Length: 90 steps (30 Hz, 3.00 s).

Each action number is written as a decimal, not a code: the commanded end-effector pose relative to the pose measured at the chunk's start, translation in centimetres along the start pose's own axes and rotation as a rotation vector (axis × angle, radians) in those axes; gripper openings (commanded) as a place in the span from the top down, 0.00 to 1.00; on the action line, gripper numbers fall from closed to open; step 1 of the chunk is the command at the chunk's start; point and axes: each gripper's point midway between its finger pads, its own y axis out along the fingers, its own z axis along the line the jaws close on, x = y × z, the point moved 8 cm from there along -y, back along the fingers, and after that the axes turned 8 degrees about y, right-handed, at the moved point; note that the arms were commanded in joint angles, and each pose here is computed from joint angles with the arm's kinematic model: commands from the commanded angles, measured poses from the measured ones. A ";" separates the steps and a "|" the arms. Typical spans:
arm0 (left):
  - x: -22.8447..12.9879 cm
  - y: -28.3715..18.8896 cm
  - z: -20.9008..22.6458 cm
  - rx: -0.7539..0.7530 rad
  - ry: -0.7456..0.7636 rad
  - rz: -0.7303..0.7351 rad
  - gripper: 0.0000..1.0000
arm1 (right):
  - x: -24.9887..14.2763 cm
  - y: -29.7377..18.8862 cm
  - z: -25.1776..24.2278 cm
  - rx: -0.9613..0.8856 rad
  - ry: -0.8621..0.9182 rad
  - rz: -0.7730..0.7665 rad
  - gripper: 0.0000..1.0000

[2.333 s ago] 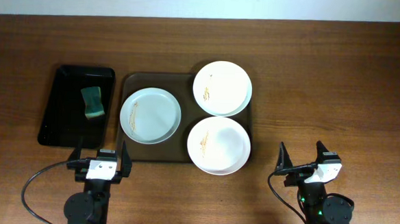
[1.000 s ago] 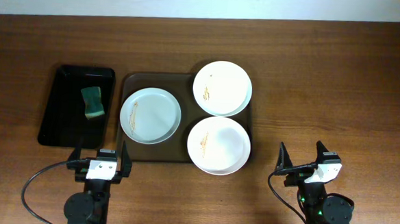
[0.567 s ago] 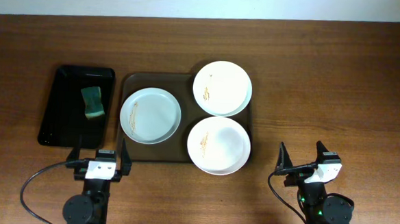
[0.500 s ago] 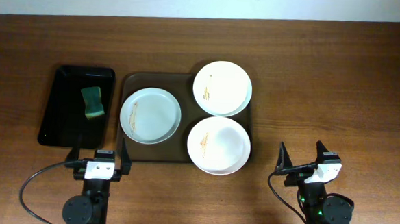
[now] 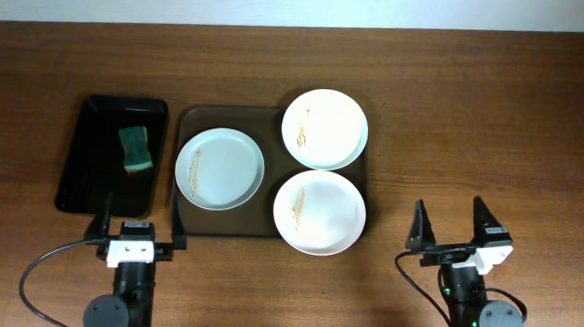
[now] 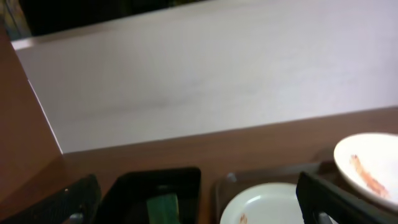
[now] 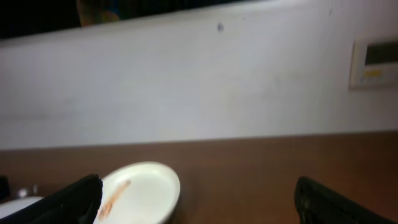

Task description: Clean dirty plates on tray and stack at the side

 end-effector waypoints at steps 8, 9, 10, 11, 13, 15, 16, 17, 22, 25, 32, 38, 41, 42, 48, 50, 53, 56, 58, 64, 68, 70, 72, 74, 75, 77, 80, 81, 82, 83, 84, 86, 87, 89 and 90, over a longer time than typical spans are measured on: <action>2.2 0.8 0.5 -0.006 -0.133 -0.037 0.01 | 4.1 -0.5 1.2 0.030 0.003 -0.077 0.01; 2.3 1.1 0.5 -0.008 -0.150 -0.030 0.01 | 4.4 -0.5 1.3 0.029 0.003 -0.073 0.02; 2.5 1.5 0.6 -0.010 -0.165 -0.023 0.01 | 4.6 -0.5 1.4 0.026 0.003 -0.066 0.02; 2.8 1.9 0.7 -0.012 -0.170 -0.017 0.01 | 4.9 -0.4 1.4 0.024 0.003 -0.062 0.02; 3.7 2.9 1.0 -0.017 -0.170 0.003 0.01 | 5.3 -0.2 1.6 0.022 0.004 -0.051 0.02; 5.0 4.3 1.2 -0.038 -0.170 0.028 0.01 | 5.8 0.2 1.7 0.017 0.005 -0.032 0.02; 5.7 5.1 1.3 -0.053 -0.171 0.037 0.01 | 6.0 0.4 1.7 0.015 0.006 -0.025 0.02; 6.2 5.8 1.4 -0.070 -0.172 0.046 0.01 | 6.3 0.7 1.8 0.014 0.006 -0.013 0.02; 9.8 10.1 1.8 -0.157 -0.180 0.119 0.01 | 9.0 2.5 2.9 0.034 0.012 0.077 0.02; 11.1 12.3 2.2 -0.174 -0.181 0.199 0.01 | 10.8 3.5 3.3 0.007 0.020 0.170 0.02; 14.9 16.4 2.7 -0.303 -0.202 0.384 0.01 | 15.2 6.7 4.9 -0.001 0.052 0.424 0.02; 16.8 18.2 3.2 -0.355 -0.199 0.587 0.01 | 17.2 10.5 6.4 0.063 0.109 0.633 0.02; 17.6 18.6 3.5 -0.386 -0.192 0.697 0.01 | 17.6 12.5 7.0 0.070 0.142 0.754 0.02; 17.8 18.7 3.6 -0.391 -0.195 0.721 0.01 | 17.7 13.0 7.2 0.068 0.146 0.787 0.02; 17.7 19.5 3.1 -0.448 -0.223 0.798 0.01 | 15.6 18.1 10.4 0.144 0.110 0.988 0.02; 17.3 19.4 3.0 -0.451 -0.225 0.821 0.01 | 13.7 20.5 10.9 0.166 0.103 0.994 0.02; 17.0 19.1 2.8 -0.465 -0.234 0.851 0.01 | 10.7 23.0 11.5 0.177 0.215 1.047 0.02; 16.8 18.3 2.2 -0.536 -0.274 0.880 0.01 | 7.8 24.7 12.3 0.250 0.264 1.108 0.01; 16.5 18.5 2.5 -0.492 -0.250 0.894 0.01 | 5.0 25.8 13.1 0.273 0.268 1.161 0.04; 12.7 19.5 5.0 -0.171 -0.310 1.087 0.01 | -3.1 26.3 18.1 0.249 0.183 1.290 0.12; 9.5 20.8 6.5 -0.090 -0.343 1.176 0.01 | -6.9 25.5 20.3 0.085 0.103 1.310 0.18; 7.7 21.4 7.4 -0.042 -0.340 1.225 0.01 | -8.4 25.2 21.3 0.080 0.066 1.319 0.21; 5.7 21.9 8.2 -0.014 -0.349 1.275 0.01 | -9.9 24.7 22.4 0.090 0.037 1.337 0.25; 4.2 22.5 8.5 -0.002 -0.354 1.305 0.01 | -11.4 24.3 23.2 0.094 0.033 1.357 0.31; 3.5 22.9 8.5 0.002 -0.351 1.318 0.01 | -12.6 24.1 23.7 0.085 0.040 1.373 0.34; 2.1 23.6 8.2 -0.011 -0.337 1.339 0.01 | -14.5 23.9 23.9 0.056 0.051 1.400 0.39; 1.0 24.1 8.1 -0.008 -0.332 1.355 0.01 | -16.4 23.6 23.9 0.045 0.040 1.427 0.47; 0.8 24.3 8.1 -0.007 -0.331 1.354 0.01 | -17.1 23.5 24.0 0.039 0.026 1.431 0.49; 0.7 24.7 8.1 -0.004 -0.332 1.337 0.01 | -18.0 23.3 23.9 0.010 -0.012 1.429 0.53; 0.7 24.8 8.2 -0.001 -0.332 1.327 0.01 | -18.4 23.2 23.9 -0.005 -0.029 1.427 0.54; 0.7 24.9 8.2 0.000 -0.332 1.321 0.01 | -18.8 23.1 23.8 -0.025 -0.032 1.426 0.54; 0.7 25.1 8.3 0.002 -0.332 1.312 0.01 | -19.5 23.0 23.6 -0.053 -0.022 1.433 0.57; 0.7 25.1 8.3 0.003 -0.332 1.309 0.01 | -20.1 23.0 23.5 -0.066 -0.017 1.441 0.58; 0.8 25.3 8.3 0.005 -0.332 1.299 0.01 | -20.8 22.8 23.2 -0.073 -0.022 1.454 0.61; 0.8 25.3 8.3 0.005 -0.332 1.298 0.01 | -21.0 22.7 23.3 -0.070 -0.022 1.460 0.62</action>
